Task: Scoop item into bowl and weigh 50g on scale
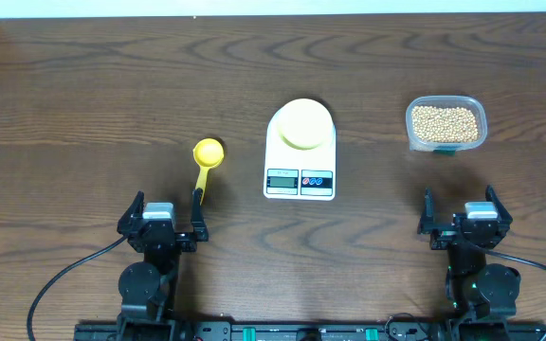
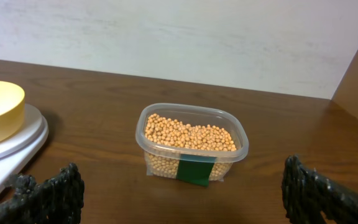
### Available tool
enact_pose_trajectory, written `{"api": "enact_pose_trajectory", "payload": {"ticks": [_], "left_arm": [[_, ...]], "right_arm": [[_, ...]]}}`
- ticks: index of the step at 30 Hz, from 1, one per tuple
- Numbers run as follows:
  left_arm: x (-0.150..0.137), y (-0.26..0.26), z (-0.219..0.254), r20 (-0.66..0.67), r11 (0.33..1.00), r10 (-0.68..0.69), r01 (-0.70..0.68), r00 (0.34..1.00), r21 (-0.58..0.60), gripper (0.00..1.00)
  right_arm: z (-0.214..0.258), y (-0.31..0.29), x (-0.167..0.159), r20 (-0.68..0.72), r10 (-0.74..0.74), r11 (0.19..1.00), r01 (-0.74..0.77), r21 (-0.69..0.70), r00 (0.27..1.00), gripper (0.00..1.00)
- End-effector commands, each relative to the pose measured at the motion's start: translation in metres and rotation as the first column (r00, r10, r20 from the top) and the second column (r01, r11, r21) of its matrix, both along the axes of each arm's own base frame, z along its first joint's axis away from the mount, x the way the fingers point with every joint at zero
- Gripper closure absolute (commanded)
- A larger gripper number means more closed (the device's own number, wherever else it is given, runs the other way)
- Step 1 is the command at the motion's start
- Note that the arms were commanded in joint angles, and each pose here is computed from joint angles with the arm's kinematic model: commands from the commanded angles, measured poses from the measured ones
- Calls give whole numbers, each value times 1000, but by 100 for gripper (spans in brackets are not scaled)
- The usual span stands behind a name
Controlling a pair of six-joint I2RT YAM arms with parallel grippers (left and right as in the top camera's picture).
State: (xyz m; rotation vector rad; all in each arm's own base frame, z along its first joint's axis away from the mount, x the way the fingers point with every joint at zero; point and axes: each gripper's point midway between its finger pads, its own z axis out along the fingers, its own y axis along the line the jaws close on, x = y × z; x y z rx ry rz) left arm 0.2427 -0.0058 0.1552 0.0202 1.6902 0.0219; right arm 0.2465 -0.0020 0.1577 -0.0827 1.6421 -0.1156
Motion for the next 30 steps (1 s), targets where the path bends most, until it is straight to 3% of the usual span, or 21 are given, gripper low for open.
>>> {"api": "enact_pose_trajectory", "payload": {"ticks": [1,16,30], "left_arm": [[-1,3,7,16,1000,14,-14,1000,12,2],[-5,3,36,-62,1000,16,-15,998,16,2],[28,0,51,-340,999,21,-9,940,37,2]], "right_arm": [[0,0,0,2,-4,1000,4,-15,1000,1],[0,0,0,2,-4,1000,4,-15,1000,1],[0,0,0,2,-4,1000,4,-15,1000,1]]}}
